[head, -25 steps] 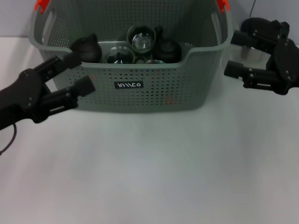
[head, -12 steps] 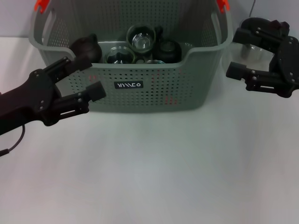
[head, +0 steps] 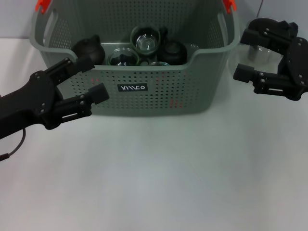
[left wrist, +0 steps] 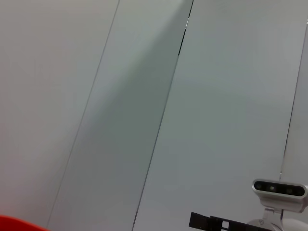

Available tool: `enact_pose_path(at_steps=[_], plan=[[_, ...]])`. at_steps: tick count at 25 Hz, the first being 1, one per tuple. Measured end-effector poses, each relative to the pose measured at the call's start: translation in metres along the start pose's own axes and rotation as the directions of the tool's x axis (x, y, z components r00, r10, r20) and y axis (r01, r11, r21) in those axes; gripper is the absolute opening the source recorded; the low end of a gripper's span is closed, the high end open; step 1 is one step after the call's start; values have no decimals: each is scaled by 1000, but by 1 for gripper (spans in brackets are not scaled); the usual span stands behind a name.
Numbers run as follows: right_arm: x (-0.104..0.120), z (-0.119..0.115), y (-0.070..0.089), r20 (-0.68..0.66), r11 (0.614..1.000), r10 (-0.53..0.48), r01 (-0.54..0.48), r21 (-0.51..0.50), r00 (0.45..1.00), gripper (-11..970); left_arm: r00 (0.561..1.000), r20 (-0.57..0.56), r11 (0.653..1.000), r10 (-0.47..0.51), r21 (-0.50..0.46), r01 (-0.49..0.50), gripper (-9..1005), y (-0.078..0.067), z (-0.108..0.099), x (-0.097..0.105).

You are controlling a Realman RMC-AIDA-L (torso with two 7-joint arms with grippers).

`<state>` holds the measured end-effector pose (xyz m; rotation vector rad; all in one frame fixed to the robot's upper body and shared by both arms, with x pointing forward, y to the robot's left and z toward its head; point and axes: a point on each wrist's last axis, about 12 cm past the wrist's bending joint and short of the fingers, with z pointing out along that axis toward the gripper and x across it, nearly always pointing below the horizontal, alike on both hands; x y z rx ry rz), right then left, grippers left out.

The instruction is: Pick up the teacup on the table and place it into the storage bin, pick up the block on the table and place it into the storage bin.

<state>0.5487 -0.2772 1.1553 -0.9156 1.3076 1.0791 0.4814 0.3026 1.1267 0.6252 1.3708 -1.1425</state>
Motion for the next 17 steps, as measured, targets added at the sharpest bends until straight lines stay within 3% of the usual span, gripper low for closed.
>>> enact_pose_path(at_steps=[17], plan=[[0, 0, 0, 0, 1000, 0, 0, 0, 1000, 931, 1000, -1, 1000, 0, 1, 0, 950, 0, 0, 0]])
